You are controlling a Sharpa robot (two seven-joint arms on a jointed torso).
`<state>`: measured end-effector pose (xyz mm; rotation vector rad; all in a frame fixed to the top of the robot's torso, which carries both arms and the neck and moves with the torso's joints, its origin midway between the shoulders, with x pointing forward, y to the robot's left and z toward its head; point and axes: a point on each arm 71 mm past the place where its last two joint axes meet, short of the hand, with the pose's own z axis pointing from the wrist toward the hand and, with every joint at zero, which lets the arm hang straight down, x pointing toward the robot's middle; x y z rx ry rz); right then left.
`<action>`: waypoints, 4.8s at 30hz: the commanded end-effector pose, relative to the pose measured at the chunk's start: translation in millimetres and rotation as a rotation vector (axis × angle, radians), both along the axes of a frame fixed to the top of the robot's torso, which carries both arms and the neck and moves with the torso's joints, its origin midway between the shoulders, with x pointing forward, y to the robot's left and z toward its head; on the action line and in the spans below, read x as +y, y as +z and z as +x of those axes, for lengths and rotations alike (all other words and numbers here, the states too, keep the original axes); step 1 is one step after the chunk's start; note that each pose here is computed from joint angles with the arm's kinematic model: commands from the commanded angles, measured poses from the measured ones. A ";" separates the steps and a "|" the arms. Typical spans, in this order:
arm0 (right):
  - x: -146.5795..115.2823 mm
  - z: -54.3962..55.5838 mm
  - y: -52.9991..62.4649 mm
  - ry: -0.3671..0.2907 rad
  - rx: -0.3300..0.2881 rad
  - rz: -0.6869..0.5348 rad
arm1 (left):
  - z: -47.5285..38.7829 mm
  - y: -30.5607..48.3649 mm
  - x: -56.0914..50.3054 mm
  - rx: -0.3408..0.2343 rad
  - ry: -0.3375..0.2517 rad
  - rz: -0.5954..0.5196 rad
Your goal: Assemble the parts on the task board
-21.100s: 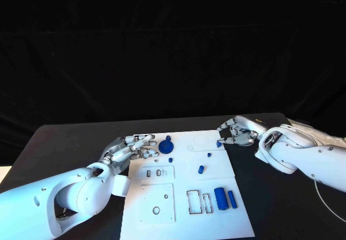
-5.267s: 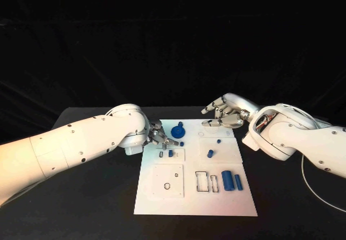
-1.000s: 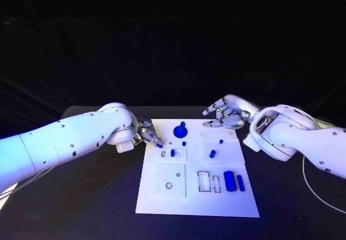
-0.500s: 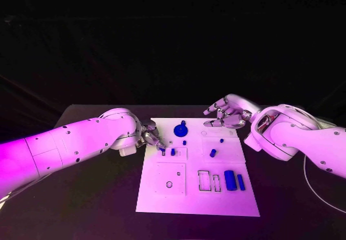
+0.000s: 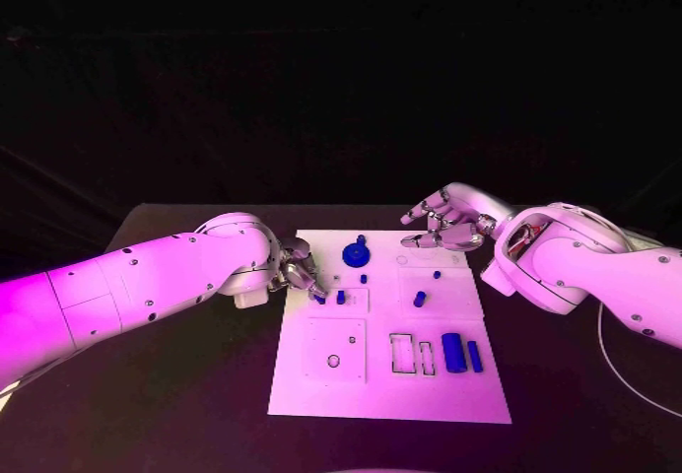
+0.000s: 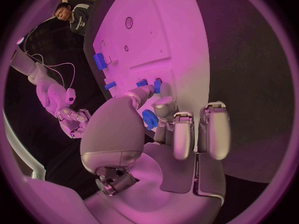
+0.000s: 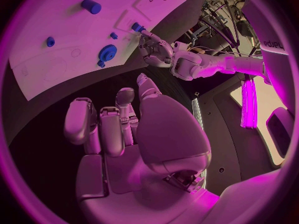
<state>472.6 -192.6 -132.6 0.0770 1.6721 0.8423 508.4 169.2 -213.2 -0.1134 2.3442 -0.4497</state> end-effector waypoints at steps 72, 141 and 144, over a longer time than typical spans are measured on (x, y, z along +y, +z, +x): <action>-0.8 -1.4 -0.1 0.010 0.002 -0.001 | -0.4 -3.7 -5.8 0.022 0.072 0.067; 1.0 -0.7 -0.7 0.011 -0.002 0.001 | 12.0 4.3 -85.1 -0.473 -0.367 -0.034; 1.2 -0.8 -0.7 0.012 -0.002 0.001 | 11.5 3.7 -87.4 -0.467 -0.372 -0.032</action>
